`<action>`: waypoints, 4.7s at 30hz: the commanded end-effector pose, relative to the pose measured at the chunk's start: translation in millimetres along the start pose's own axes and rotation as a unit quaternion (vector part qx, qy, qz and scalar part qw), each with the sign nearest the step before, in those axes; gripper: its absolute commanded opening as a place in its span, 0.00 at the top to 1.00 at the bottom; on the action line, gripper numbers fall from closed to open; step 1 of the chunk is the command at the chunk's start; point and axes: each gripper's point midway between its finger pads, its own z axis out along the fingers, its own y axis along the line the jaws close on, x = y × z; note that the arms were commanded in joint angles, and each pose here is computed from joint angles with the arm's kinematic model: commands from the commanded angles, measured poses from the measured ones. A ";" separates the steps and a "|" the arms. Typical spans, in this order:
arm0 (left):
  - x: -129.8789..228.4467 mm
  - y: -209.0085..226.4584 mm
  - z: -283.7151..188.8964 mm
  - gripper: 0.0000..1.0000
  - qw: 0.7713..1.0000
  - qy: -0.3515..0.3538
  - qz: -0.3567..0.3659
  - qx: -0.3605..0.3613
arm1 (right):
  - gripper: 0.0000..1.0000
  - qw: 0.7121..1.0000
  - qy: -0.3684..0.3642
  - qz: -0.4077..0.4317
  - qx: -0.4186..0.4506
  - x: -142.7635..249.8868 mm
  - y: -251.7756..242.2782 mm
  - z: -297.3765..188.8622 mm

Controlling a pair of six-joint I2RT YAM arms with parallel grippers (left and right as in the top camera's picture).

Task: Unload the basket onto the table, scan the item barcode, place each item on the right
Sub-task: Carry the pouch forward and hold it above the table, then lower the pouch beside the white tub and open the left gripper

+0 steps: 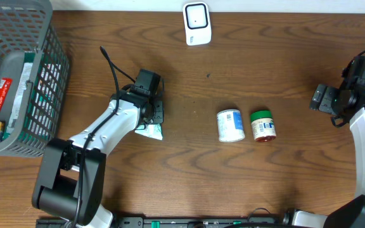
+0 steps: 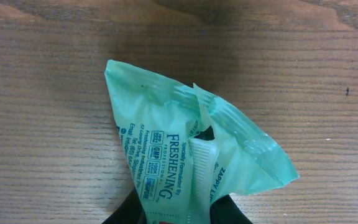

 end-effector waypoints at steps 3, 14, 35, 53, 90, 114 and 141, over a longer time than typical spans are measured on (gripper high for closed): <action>14.7 8.9 10.4 0.83 1.000 0.017 -0.005 -0.016 | 0.01 1.000 -0.007 0.001 0.005 -4.5 -3.9 -3.8; 18.4 -5.0 15.5 0.67 0.999 0.018 -0.005 0.028 | 0.01 1.000 -0.007 0.001 0.005 -4.5 -3.9 -3.8; -10.1 -5.6 -25.6 0.93 0.995 -0.005 -0.028 0.094 | 0.01 1.000 -0.007 0.001 0.005 -4.5 -3.9 -3.8; -49.5 -20.3 -59.5 0.83 0.989 -0.079 -0.015 0.124 | 0.01 1.000 -0.007 0.001 0.005 -4.5 -3.9 -3.8; 17.9 -29.4 10.7 0.78 0.995 0.041 -0.077 0.038 | 0.01 1.000 -0.007 0.001 0.005 -4.5 -3.9 -3.8; 54.2 -35.8 -1.9 0.78 0.988 0.129 -0.052 0.071 | 0.01 1.000 -0.007 0.001 0.005 -4.5 -3.9 -3.8; 57.6 -79.6 4.5 0.78 0.988 0.106 -0.062 0.091 | 0.01 1.000 -0.007 0.001 0.005 -4.5 -3.9 -3.8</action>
